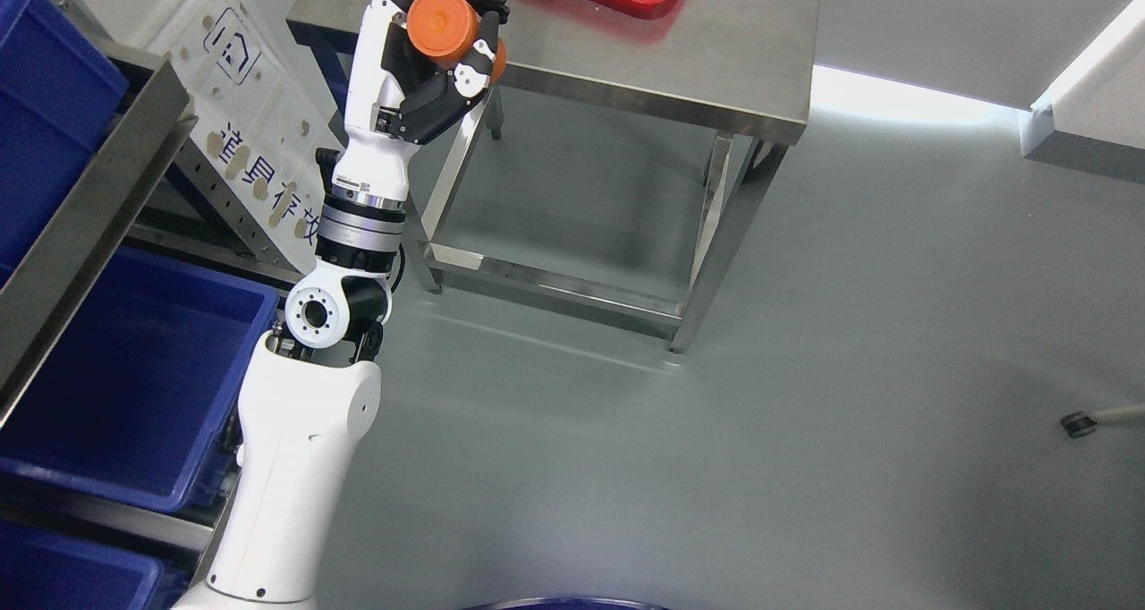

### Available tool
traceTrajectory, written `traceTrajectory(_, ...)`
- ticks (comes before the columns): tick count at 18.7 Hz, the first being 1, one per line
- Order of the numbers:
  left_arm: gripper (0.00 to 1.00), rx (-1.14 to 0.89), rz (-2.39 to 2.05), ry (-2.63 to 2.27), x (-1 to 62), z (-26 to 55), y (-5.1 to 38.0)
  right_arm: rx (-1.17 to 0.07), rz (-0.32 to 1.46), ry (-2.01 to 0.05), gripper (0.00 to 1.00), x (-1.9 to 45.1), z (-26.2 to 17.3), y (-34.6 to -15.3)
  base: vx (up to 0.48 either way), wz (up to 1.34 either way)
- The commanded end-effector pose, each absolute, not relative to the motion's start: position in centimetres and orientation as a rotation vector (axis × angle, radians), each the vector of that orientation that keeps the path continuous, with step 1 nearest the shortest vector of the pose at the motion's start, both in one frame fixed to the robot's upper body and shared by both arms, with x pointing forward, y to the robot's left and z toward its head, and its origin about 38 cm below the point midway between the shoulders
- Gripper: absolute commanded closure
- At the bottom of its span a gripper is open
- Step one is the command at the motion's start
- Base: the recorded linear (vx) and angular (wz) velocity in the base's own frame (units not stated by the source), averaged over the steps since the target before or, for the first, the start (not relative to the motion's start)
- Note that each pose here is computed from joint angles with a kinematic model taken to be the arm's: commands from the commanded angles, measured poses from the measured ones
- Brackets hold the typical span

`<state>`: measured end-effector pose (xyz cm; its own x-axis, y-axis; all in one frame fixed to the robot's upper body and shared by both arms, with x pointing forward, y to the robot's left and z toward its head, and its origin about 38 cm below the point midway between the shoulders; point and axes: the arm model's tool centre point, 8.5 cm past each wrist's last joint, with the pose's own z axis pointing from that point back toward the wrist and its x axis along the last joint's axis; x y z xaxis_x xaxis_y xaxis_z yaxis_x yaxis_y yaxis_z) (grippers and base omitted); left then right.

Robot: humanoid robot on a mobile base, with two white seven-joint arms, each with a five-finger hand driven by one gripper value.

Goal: Grab orange capacitor from left shelf to right desk
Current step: 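Carry the capacitor in the left hand while turning toward the steel table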

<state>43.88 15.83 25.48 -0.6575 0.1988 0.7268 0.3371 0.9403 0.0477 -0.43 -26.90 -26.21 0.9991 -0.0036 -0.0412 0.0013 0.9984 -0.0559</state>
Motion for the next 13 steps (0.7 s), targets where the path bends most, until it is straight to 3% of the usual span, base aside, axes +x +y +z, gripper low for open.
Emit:
traceTrajectory(1, 0.96, -0.386, -0.302, -2.266, 44.7, 24.9, 14.6, -0.073, -0.007, 0.006, 0.00, 0.8, -26.2, -28.0, 0.345, -0.02)
traceTrajectory(13, 0.96, -0.377, -0.425, -2.119, 47.2, 23.1, 11.8, -0.073, -0.007, 0.006, 0.00, 0.8, -26.2, -28.0, 0.357, -0.03)
